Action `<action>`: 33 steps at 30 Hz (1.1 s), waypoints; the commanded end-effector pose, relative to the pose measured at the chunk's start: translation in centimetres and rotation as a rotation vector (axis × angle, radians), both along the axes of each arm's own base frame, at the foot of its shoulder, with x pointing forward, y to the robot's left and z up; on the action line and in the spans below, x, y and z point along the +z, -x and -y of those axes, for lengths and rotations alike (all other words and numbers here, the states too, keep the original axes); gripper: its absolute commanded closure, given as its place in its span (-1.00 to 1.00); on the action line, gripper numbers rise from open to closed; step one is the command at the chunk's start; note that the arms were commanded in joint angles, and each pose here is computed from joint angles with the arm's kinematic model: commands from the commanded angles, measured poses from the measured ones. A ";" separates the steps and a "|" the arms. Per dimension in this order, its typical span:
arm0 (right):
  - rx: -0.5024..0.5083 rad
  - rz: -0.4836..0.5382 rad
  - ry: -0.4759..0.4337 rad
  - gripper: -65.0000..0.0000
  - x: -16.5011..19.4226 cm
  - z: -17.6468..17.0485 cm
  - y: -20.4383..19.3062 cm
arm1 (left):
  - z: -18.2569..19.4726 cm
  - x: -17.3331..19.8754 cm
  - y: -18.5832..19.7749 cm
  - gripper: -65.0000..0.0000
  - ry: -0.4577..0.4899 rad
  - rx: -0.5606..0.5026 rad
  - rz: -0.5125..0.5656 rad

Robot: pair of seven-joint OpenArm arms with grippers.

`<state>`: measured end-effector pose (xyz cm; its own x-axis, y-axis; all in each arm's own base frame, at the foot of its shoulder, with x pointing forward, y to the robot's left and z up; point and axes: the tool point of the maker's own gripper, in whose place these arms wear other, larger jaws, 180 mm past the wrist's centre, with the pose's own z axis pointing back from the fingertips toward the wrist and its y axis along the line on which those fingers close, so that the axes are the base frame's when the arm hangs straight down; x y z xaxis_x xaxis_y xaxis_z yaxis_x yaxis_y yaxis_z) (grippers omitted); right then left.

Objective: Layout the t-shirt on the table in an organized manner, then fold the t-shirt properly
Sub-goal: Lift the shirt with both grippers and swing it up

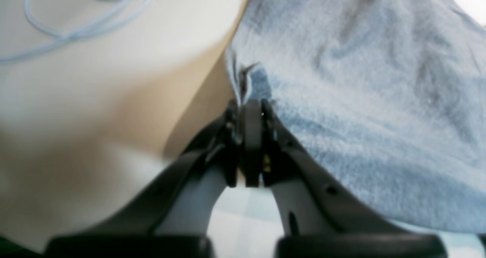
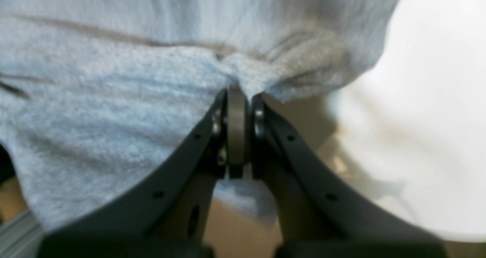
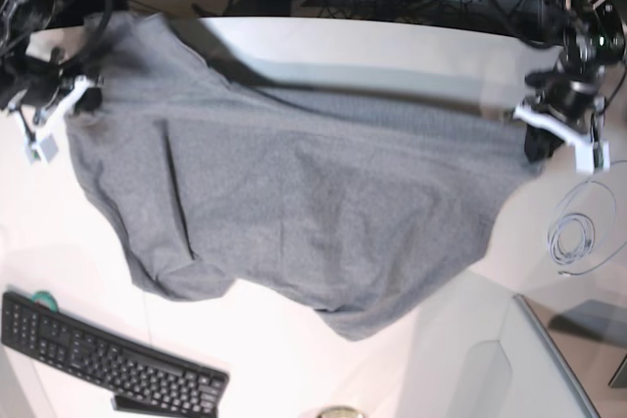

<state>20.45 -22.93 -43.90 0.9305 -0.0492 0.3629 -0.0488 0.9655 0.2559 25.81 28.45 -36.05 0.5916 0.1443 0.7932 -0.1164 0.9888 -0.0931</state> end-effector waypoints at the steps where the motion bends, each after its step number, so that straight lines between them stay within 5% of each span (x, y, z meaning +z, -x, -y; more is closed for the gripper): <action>1: 0.023 0.078 0.049 1.00 2.0 1.5 -2.7 | -0.2 2.6 -2.7 1.00 -0.036 -0.031 0.083; 8: 0.182 0.255 0.056 1.00 6.4 0.9 -15.2 | 2.4 3.7 -13.1 1.00 -0.111 -0.130 0.088; 13: 0.218 0.354 0.011 1.00 9.5 0.6 -23.6 | 7.0 4.2 -21.4 1.00 -0.083 -0.229 0.057; 17: 0.238 0.451 0.041 1.00 14.9 1.2 -28.6 | 9.8 9.6 -27.4 1.00 -0.073 -0.273 0.178; 21: 0.216 0.600 0.110 1.00 23.3 3.8 -32.1 | 10.8 19.1 -31.5 1.00 -0.080 -0.278 0.359; 28: 0.232 0.902 0.403 1.00 39.9 7.9 -31.2 | 8.4 35.1 -30.4 1.00 -0.167 -0.194 0.693; 31: 0.271 0.972 0.568 1.00 44.2 7.7 -28.6 | 6.7 37.6 -27.3 1.00 -0.220 -0.134 0.731; 33: 0.275 0.942 0.644 1.00 43.0 7.9 -26.2 | 6.2 36.2 -24.6 1.00 -0.235 -0.117 0.725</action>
<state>47.02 -28.98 -1.30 0.1932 0.5529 0.8105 -0.2308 0.8285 -0.5102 50.47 22.03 -1.13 -0.0557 -0.1009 0.9933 0.0124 0.9947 0.1017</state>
